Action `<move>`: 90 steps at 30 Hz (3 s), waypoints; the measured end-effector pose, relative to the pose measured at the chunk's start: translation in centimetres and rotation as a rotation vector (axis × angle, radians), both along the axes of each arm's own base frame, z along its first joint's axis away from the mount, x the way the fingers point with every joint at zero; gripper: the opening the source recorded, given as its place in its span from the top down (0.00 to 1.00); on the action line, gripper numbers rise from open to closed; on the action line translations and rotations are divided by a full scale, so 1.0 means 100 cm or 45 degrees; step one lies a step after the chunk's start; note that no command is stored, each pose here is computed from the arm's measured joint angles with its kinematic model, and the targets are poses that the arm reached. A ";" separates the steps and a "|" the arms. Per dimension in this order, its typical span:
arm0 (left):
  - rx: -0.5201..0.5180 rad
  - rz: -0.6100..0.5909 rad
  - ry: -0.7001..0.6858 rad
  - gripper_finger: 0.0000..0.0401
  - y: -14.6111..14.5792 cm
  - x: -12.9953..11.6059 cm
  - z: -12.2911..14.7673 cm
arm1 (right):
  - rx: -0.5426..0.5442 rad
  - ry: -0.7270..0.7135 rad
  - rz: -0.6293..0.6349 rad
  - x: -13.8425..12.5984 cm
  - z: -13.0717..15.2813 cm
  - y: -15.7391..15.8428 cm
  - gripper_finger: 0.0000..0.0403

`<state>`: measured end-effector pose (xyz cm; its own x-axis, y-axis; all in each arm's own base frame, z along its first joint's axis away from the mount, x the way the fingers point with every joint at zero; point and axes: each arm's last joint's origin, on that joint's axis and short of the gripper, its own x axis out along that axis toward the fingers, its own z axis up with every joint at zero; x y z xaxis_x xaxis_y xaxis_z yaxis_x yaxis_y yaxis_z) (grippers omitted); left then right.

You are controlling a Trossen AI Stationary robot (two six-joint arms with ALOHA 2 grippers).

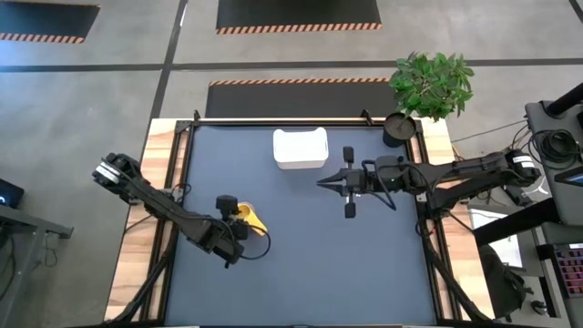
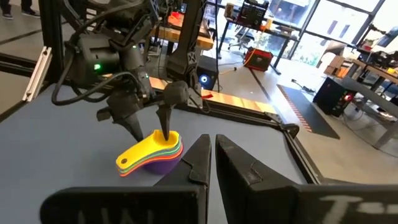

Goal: Nest measuring cups in basket
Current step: Put the stacked colored measuring cups into the white bin

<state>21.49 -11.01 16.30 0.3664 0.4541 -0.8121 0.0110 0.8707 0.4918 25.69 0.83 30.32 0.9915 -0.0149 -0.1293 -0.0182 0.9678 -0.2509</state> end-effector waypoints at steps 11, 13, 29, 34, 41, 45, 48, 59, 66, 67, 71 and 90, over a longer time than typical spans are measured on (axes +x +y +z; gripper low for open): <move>0.005 0.003 -0.055 0.52 0.002 -0.003 -0.012 | 0.007 0.007 -0.004 0.000 -0.001 0.000 0.97; 0.005 0.004 -0.054 0.56 0.002 -0.003 -0.011 | 0.007 0.007 -0.004 0.000 -0.001 0.000 0.97; -0.036 0.094 -0.103 0.79 0.002 -0.002 -0.009 | 0.017 0.008 -0.005 0.000 -0.001 0.000 0.97; -0.023 0.087 -0.074 0.80 -0.001 0.004 0.004 | 0.017 0.008 -0.004 0.000 -0.001 0.000 0.97; 0.008 0.086 -0.080 0.80 -0.004 0.009 0.021 | 0.016 0.008 -0.004 0.000 -0.001 0.000 0.97; 0.015 0.086 -0.078 0.80 -0.004 0.008 0.021 | 0.015 0.009 -0.003 0.000 -0.001 0.000 0.97; 0.025 0.087 -0.083 0.80 -0.003 0.008 0.021 | 0.015 0.009 -0.003 0.000 -0.001 0.000 0.97; 0.024 0.047 -0.192 0.80 0.002 0.039 0.065 | 0.001 0.009 -0.001 0.000 -0.001 0.000 0.97; 0.072 0.084 -0.198 0.80 0.052 0.071 0.103 | -0.016 -0.005 0.002 -0.011 0.008 0.000 0.97; 0.055 0.101 -0.196 0.80 0.061 0.075 0.107 | -0.016 0.001 0.002 -0.013 0.009 0.000 0.97; -0.007 0.198 -0.235 0.80 0.100 0.086 0.123 | -0.016 0.009 0.003 -0.020 0.011 -0.001 0.97; -0.244 0.330 -0.498 0.80 0.223 0.172 0.122 | -0.041 0.057 0.007 -0.021 0.008 -0.001 0.97</move>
